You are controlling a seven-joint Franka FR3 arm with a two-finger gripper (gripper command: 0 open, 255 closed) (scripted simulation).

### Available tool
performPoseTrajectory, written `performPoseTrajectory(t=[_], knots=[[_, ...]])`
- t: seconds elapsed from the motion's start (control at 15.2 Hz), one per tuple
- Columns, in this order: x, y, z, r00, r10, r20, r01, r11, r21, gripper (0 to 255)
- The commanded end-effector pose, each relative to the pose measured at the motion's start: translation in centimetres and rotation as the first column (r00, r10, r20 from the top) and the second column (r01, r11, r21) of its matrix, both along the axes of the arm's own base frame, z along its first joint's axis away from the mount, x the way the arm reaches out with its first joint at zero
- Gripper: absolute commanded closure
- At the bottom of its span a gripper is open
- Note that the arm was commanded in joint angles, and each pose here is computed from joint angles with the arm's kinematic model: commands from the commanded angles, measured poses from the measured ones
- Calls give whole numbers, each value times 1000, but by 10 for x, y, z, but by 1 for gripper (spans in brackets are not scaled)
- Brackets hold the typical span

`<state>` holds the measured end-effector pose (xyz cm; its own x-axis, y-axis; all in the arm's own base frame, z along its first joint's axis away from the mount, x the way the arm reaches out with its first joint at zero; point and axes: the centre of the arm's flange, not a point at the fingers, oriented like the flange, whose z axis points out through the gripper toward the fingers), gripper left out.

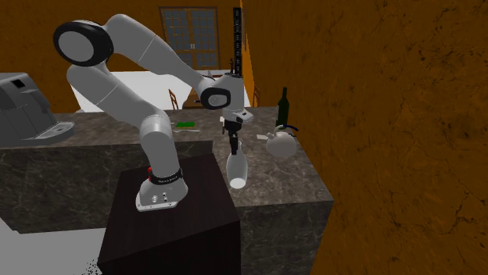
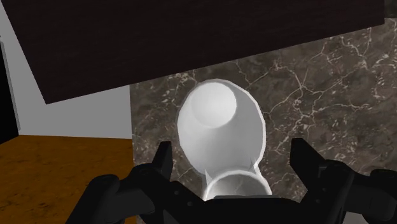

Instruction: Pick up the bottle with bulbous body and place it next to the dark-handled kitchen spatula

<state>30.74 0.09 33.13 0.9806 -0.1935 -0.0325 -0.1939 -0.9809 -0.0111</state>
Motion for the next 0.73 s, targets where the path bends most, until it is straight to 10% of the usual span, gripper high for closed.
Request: performPoseTrajectory(t=[0.0, 0.26, 0.33, 0.66], knots=[[0, 0, -1, 1000, 0, 0, 0, 1000, 0, 0], [0, 0, -1, 1000, 0, 0, 0, 1000, 0, 0], [0, 0, -1, 1000, 0, 0, 0, 1000, 0, 255], [0, 0, -1, 1000, 0, 0, 0, 1000, 0, 255]])
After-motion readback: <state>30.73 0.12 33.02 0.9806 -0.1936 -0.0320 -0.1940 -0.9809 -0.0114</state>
